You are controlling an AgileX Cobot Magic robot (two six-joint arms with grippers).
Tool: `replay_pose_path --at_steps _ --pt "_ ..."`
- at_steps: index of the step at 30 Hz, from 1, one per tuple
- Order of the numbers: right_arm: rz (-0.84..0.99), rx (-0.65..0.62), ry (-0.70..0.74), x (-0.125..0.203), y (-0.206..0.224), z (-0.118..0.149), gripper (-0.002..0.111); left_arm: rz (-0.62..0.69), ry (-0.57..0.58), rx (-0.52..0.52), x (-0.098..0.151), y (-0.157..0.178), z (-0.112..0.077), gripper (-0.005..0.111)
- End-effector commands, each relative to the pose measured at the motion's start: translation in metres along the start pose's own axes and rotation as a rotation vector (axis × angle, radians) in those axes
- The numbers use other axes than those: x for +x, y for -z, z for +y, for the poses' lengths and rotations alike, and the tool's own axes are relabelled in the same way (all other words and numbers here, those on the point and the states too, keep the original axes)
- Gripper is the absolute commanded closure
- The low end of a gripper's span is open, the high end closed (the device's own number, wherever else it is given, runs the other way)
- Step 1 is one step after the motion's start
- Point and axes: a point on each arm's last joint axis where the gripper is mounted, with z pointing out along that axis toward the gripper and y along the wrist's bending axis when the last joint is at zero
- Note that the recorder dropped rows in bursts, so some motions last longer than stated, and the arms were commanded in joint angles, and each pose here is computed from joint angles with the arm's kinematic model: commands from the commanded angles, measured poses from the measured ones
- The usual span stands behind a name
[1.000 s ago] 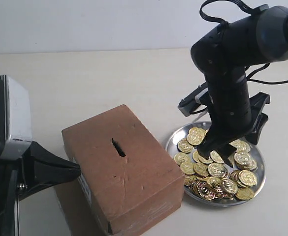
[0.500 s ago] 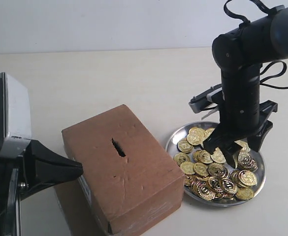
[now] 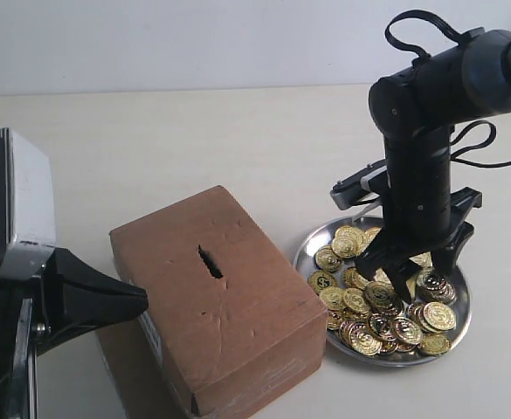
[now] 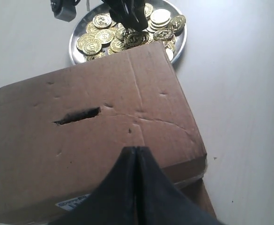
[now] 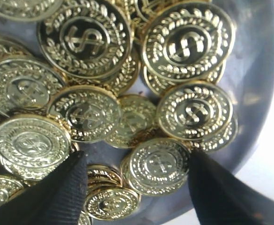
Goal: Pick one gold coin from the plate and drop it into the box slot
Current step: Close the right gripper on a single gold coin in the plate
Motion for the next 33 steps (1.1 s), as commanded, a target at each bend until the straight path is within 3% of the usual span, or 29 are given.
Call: replay_pose_path --at_steps 1,12,22,33 --pt "-0.012 0.025 0.014 -0.002 -0.001 -0.004 0.049 -0.012 -0.002 -0.006 -0.003 0.0 0.001 0.107" --pt "-0.013 0.048 0.017 -0.002 -0.001 -0.007 0.049 -0.012 -0.002 -0.006 -0.003 0.0 0.001 0.107" --pt "-0.02 -0.032 -0.025 -0.001 -0.003 -0.013 0.054 -0.012 -0.002 -0.006 -0.003 0.0 0.001 0.107" --pt "-0.04 -0.032 -0.033 -0.003 -0.002 -0.013 0.055 -0.012 -0.002 -0.006 -0.003 0.0 0.001 0.107"
